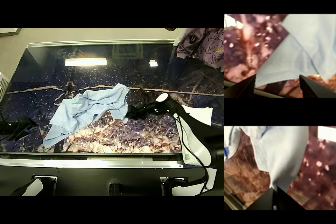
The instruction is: Fold the clothes and pants, and hang the long-sleeved shirts on hangers.
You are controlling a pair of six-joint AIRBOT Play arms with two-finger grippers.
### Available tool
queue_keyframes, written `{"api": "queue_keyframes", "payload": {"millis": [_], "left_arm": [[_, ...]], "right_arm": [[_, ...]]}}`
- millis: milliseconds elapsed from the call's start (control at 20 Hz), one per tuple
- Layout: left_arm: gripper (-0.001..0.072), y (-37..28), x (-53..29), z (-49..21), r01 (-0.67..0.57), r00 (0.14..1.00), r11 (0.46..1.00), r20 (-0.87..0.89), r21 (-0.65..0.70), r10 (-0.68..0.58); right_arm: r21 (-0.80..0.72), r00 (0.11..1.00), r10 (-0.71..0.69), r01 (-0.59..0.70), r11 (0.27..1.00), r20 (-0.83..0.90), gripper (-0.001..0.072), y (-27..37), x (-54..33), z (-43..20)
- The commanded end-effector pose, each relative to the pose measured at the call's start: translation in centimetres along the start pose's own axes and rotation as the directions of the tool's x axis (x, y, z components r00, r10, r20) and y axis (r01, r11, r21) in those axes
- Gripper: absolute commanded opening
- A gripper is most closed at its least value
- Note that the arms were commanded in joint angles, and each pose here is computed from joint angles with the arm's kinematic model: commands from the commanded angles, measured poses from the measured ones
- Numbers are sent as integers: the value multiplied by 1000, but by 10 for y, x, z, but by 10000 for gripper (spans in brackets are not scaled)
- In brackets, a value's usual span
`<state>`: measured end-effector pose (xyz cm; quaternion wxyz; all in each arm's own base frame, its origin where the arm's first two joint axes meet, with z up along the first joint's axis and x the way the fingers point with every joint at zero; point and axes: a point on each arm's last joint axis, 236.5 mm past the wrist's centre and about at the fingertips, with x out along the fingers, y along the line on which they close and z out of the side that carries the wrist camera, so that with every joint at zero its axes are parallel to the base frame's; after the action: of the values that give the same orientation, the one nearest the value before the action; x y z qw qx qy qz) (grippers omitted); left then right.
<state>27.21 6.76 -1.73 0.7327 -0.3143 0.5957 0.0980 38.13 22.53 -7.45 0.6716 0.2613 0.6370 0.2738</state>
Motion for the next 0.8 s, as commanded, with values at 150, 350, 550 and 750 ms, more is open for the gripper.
{"api": "queue_keyframes", "payload": {"millis": [150,350,550,750], "left_arm": [[620,30,41,-20,66,998,991,-14,-114,-68],[618,37,69,-45,82,989,988,-110,-128,-96],[615,30,81,-54,124,978,984,-151,-127,-143],[561,25,90,-62,130,970,987,-193,-92,-145]], "right_arm": [[-40,999,11,-9,999,36,31,24,-16,1],[-75,998,18,-14,997,62,31,37,-30,3],[-90,997,24,-17,996,78,31,44,-37,4],[-104,995,30,-19,994,98,31,52,-45,5]]}}
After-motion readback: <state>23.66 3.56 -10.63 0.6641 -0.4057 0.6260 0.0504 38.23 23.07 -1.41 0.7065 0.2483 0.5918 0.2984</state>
